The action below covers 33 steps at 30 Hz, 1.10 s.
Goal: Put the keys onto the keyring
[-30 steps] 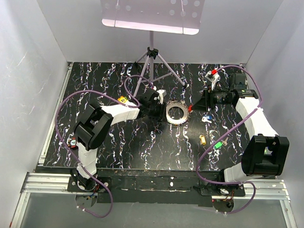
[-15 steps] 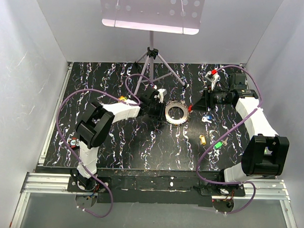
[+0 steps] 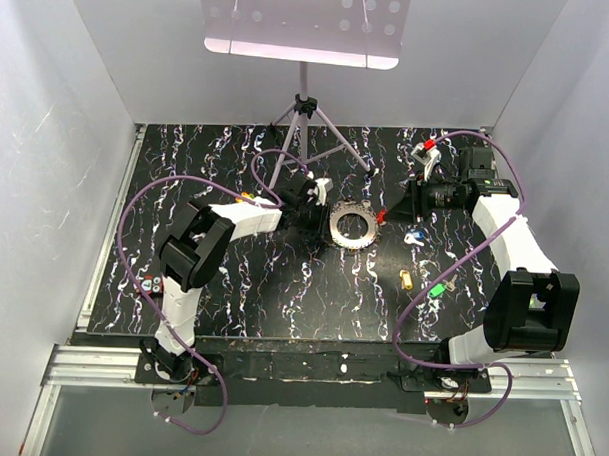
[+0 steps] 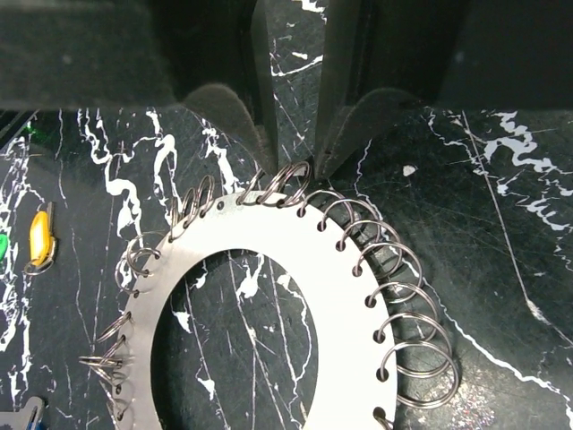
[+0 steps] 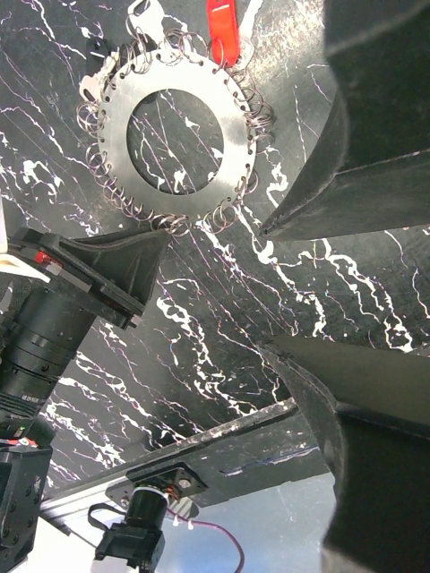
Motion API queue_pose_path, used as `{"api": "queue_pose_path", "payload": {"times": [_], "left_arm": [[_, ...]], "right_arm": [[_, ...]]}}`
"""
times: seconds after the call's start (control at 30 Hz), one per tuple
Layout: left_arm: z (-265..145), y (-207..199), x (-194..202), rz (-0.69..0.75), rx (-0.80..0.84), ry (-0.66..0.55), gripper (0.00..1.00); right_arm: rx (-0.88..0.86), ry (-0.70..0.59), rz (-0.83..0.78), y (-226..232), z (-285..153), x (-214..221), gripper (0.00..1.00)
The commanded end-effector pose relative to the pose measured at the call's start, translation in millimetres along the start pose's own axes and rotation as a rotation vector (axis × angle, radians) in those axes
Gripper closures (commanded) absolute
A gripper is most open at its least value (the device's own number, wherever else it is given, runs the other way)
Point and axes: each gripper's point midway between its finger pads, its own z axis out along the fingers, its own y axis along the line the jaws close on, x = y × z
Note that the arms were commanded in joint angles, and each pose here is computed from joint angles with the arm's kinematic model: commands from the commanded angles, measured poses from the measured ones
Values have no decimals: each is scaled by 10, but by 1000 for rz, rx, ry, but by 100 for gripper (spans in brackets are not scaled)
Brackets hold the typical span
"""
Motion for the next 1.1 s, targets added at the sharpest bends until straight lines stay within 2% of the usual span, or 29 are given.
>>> {"api": "queue_pose_path", "payload": {"times": [0.0,0.07,0.17,0.27,0.4,0.43,0.5,0.6,0.77,1.07], "left_arm": [[-42,-165,-182,24,67,-36,81],[-29,-176,-180,23,76,-32,87],[-20,-152,-165,18,69,-27,88],[-35,-169,-161,23,78,-28,100],[-88,-201,-169,33,90,-43,100],[-104,-195,-170,34,92,-46,99],[-124,-192,-147,29,91,-47,80],[-172,-181,-144,21,87,-66,71],[-302,-230,-236,12,90,-133,71],[-234,-361,-278,-20,163,-119,74]], "right_arm": [[-21,-21,-33,63,-32,-99,46],[-20,-22,-32,59,-35,-100,46],[-19,-20,-33,58,-31,-101,47],[-21,-20,-32,60,-30,-96,46],[-21,-18,-27,55,-32,-94,47],[-20,-18,-29,55,-29,-94,47],[-22,-18,-29,57,-28,-95,47],[-21,-16,-26,53,-27,-90,47],[-24,-17,-25,54,-24,-89,47],[-22,-15,-20,38,-21,-81,47]]}}
